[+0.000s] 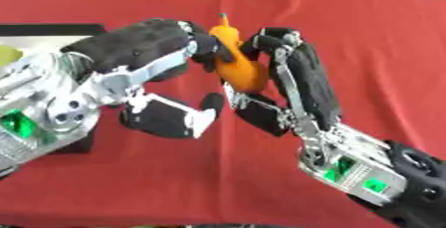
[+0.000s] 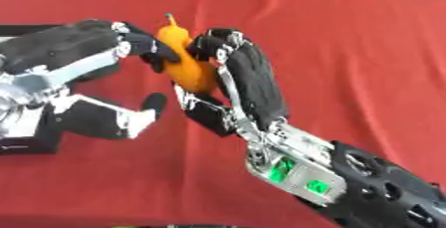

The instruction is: Pick up the objects with one hand, pass them to the other hand, and then place them into the box on the other side of the table.

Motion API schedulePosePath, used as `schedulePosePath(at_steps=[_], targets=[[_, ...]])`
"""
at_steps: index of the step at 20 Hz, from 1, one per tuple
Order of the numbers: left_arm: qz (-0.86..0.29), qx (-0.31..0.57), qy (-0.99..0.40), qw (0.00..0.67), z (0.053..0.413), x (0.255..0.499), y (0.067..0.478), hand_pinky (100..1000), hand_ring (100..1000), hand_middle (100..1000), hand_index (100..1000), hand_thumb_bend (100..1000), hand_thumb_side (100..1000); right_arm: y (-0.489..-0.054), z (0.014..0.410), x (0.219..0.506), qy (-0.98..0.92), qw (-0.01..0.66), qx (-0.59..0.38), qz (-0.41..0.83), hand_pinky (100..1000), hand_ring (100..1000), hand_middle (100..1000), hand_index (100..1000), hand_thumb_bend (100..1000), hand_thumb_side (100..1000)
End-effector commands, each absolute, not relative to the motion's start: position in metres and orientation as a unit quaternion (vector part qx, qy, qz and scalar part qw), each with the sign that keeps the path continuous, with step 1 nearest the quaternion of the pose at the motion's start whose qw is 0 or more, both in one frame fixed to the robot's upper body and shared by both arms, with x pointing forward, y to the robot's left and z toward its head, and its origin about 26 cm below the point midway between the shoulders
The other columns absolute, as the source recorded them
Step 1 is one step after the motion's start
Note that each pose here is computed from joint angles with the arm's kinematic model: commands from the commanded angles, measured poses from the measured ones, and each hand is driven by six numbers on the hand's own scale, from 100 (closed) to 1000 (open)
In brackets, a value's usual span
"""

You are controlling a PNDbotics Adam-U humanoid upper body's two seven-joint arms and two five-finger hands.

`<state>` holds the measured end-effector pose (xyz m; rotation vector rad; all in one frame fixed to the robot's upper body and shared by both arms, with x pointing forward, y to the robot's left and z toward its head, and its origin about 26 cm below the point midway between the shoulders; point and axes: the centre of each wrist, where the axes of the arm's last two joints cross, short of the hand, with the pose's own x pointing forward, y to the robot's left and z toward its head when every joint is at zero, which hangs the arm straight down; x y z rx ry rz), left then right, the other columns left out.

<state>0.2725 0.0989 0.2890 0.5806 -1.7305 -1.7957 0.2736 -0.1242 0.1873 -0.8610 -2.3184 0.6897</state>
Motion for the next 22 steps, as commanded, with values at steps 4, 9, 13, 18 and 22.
schedulePosePath(at_steps=[4, 9, 13, 18, 22], targets=[[-0.643, 0.236, -0.662, 0.304, 0.289, 0.279, 0.12, 865, 741, 732, 952, 100, 354, -0.124, 0.192, 0.271, -0.829, 0.282, -0.465, 0.129, 255, 584, 362, 481, 100, 100], [-0.63, 0.24, -0.664, 0.323, 0.284, 0.281, 0.128, 859, 735, 726, 957, 100, 385, -0.123, 0.19, 0.27, -0.827, 0.281, -0.469, 0.131, 247, 583, 361, 481, 100, 100], [-0.624, 0.237, -0.666, 0.332, 0.282, 0.282, 0.131, 848, 724, 714, 955, 100, 400, -0.122, 0.189, 0.269, -0.828, 0.279, -0.468, 0.133, 244, 583, 362, 481, 100, 100], [-0.615, 0.237, -0.672, 0.338, 0.277, 0.283, 0.134, 845, 719, 711, 960, 100, 393, -0.121, 0.186, 0.268, -0.828, 0.276, -0.469, 0.137, 240, 582, 361, 480, 100, 100], [-0.62, 0.237, -0.667, 0.34, 0.273, 0.283, 0.136, 851, 728, 719, 964, 100, 456, -0.12, 0.183, 0.266, -0.83, 0.269, -0.468, 0.141, 247, 583, 362, 481, 100, 100]])
